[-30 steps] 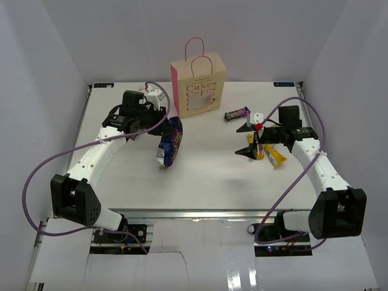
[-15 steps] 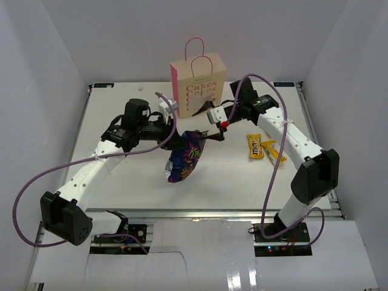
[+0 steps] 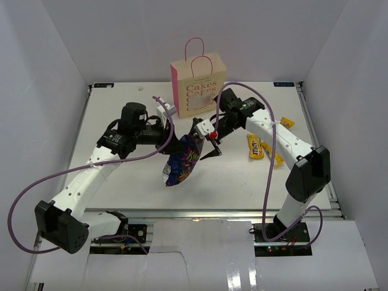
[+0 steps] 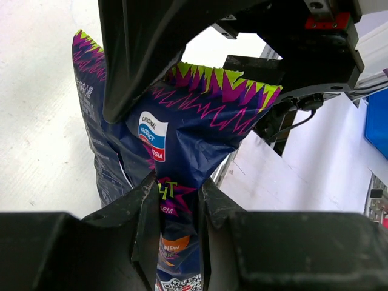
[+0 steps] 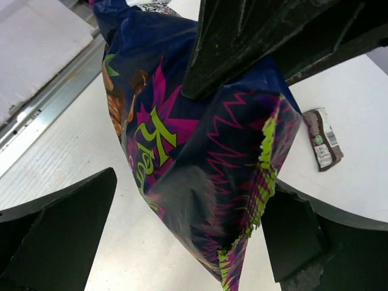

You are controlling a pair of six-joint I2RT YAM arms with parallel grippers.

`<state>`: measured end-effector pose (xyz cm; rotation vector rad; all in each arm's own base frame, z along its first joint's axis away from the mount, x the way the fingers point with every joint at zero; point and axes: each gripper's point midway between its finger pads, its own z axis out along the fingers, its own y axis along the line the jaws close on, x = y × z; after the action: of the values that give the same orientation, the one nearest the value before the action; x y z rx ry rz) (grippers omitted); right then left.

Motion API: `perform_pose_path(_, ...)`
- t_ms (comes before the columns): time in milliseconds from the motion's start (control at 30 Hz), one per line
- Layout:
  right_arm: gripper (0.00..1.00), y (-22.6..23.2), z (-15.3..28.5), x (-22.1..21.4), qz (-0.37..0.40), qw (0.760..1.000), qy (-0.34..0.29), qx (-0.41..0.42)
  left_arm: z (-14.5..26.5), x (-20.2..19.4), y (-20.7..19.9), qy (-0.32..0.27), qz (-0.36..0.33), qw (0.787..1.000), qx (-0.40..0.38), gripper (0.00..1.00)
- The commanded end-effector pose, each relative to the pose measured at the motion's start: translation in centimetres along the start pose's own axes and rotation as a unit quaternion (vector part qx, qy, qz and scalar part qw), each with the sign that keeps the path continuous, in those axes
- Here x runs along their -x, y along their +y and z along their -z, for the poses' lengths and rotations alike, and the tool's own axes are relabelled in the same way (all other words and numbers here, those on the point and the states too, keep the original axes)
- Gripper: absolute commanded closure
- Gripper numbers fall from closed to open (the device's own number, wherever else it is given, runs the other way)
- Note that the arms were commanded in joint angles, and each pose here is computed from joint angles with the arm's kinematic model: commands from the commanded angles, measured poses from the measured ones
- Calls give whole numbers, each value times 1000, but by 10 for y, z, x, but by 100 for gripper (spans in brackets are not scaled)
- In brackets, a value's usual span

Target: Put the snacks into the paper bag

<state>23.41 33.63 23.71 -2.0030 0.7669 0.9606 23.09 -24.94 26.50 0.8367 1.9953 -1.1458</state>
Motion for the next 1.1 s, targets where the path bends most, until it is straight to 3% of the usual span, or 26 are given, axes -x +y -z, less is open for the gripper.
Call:
perform_pose_path(0, 0, 29, -11, 10, -38, 998, -22, 45, 14, 31, -28, -54, -64, 996, -36, 100)
perform_pose_path(167, 20, 27, -27, 10, -57, 997, -23, 50, 15, 32, -32, -55, -63, 996, -43, 100)
perform_pose_path(400, 74, 13, -28, 14, -81, 996, -16, 33, 22, 38, -32, -77, -62, 995, -17, 100)
perform_pose_path(500, 90, 14, -22, 17, -80, 996, -15, 26, 27, 40, -29, -90, -60, 994, 5, 94)
perform_pose_path(633, 92, 10, -8, 28, -76, 997, -22, 7, 42, 54, -17, -133, -59, 986, 77, 63)
perform_pose_path(733, 92, -12, 11, 43, -68, 997, -28, -36, 69, 75, -18, -194, -71, 969, 132, 47)
perform_pose_path(767, 92, -22, 19, 53, -55, 997, -28, -53, 78, 82, -20, -214, -78, 963, 146, 29)
perform_pose_path(800, 92, -30, 25, 58, -49, 996, -27, -68, 95, 90, -29, -243, -89, 953, 159, 21)
perform_pose_path(867, 92, -53, 39, 71, -41, 993, -28, -109, 118, 104, -31, -286, -95, 933, 194, 13)
perform_pose_path(967, 92, -84, 56, 93, -21, 986, -34, -161, 151, 118, -44, -336, -109, 908, 225, 11)
perform_pose_path(1067, 92, -110, 72, 114, -26, 977, -47, -208, 165, 118, -50, -348, -111, 900, 238, 11)
